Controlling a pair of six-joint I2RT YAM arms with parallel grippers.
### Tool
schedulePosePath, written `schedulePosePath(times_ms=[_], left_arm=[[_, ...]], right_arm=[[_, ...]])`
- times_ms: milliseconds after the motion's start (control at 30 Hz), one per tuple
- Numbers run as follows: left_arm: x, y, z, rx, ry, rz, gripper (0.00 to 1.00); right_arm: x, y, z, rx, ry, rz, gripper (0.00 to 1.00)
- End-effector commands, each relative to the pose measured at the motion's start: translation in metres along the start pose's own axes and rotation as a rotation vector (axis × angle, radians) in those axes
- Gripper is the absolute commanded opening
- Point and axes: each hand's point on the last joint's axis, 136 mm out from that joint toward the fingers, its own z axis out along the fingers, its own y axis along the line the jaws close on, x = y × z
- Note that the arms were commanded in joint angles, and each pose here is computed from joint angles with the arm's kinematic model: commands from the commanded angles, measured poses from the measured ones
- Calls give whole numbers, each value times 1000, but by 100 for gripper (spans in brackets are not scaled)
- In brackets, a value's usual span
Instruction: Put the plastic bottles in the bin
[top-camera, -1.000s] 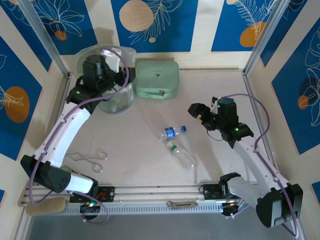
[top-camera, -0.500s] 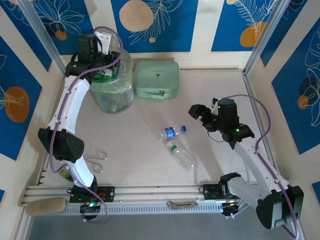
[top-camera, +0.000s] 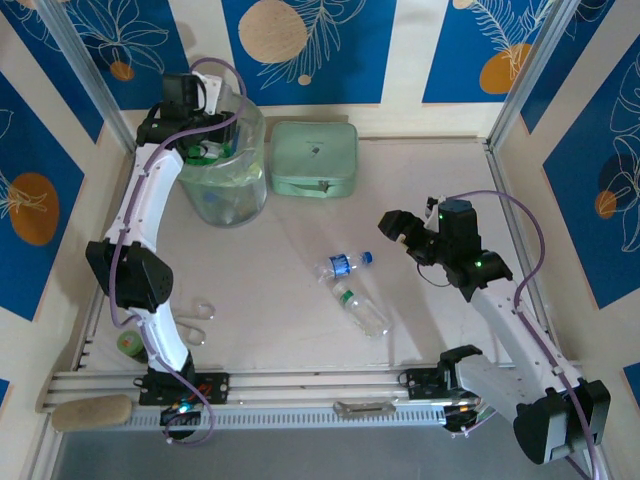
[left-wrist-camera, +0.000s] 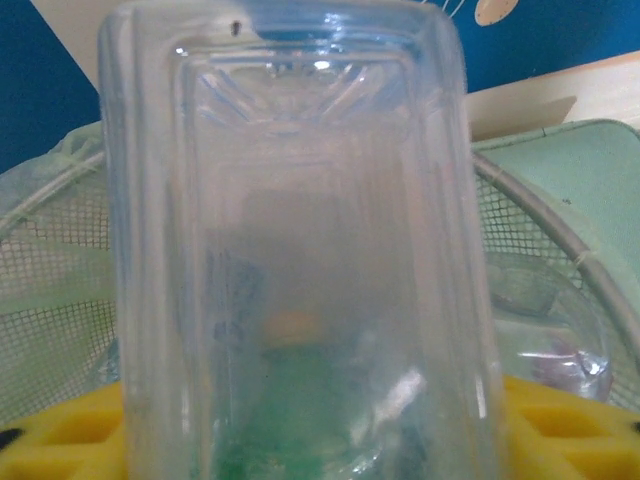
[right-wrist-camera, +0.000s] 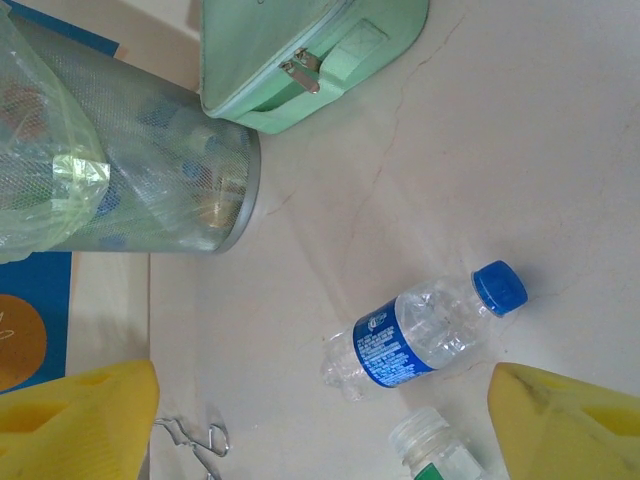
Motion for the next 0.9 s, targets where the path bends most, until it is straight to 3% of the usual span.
schedulePosePath(times_ms=[0,300,433,600,867], left_arm=[[-2,9,-7,-28,-8,-6,74],[-24,7,-40,-19,-100,-42,100],[-31,-2,-61,34,-142,-84,100],[-32,-30,-90,198,-209,-190,100],[15,-86,-127,444,-294,-357,100]], right_arm=[[-2,2,-4,-4,-11,-12,86],[-3,2,-3,-4,-11,-9,86],[-1,2,0,-7,-1,-7,86],[5,0,10,2,27,8,86],[20,-11,41,48,86,104,86]])
